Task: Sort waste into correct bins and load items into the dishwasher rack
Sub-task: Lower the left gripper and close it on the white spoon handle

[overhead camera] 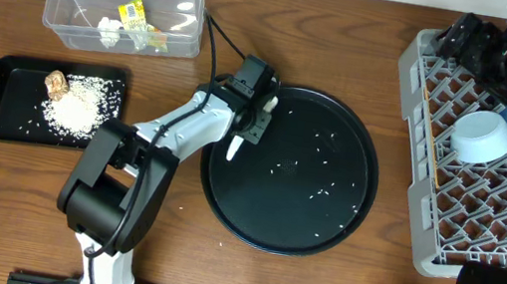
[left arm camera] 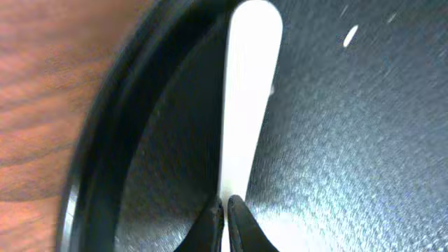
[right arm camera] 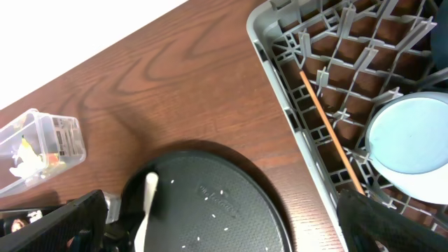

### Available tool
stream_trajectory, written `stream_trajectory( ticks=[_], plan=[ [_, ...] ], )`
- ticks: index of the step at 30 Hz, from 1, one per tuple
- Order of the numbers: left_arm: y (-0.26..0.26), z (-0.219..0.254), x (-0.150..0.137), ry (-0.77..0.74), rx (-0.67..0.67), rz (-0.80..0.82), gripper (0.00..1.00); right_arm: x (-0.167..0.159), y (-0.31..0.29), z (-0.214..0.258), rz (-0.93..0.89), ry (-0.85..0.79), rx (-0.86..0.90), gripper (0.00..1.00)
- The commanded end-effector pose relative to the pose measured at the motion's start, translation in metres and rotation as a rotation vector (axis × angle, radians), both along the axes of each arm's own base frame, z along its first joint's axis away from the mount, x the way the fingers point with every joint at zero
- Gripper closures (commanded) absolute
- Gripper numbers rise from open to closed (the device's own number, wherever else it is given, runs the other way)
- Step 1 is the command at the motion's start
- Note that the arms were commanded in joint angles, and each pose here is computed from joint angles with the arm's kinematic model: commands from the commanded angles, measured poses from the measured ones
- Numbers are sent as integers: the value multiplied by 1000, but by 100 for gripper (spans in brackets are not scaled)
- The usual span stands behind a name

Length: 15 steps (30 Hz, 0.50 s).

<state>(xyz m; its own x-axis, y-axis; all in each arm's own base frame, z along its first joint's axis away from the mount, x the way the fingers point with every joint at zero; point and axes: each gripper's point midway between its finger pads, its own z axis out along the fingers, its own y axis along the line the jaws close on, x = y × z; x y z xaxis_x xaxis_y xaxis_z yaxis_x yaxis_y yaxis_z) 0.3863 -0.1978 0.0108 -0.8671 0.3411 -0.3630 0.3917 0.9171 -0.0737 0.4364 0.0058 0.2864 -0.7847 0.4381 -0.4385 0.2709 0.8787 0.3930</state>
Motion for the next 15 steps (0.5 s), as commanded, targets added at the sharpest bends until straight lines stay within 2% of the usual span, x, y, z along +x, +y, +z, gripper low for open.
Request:
stream_trajectory(
  ticks=[1,11,12,14,15],
  plan=[
    [-1,-8,-7,38,-9,12,94,-2,3,1,18,-3,-11,1],
    [-1,15,-8,17,-32,34,94,-2,3,1,18,-2,-11,1],
    [-1,13,-11,30,-34,35,93,-2,3,1,18,-2,-11,1],
    [-2,9,-13,48,-38,30,77,-2,3,1,18,-2,-11,1],
    [-2,7,-14,52,-38,30,73,-2,3,1,18,-2,-11,1]
  ],
)
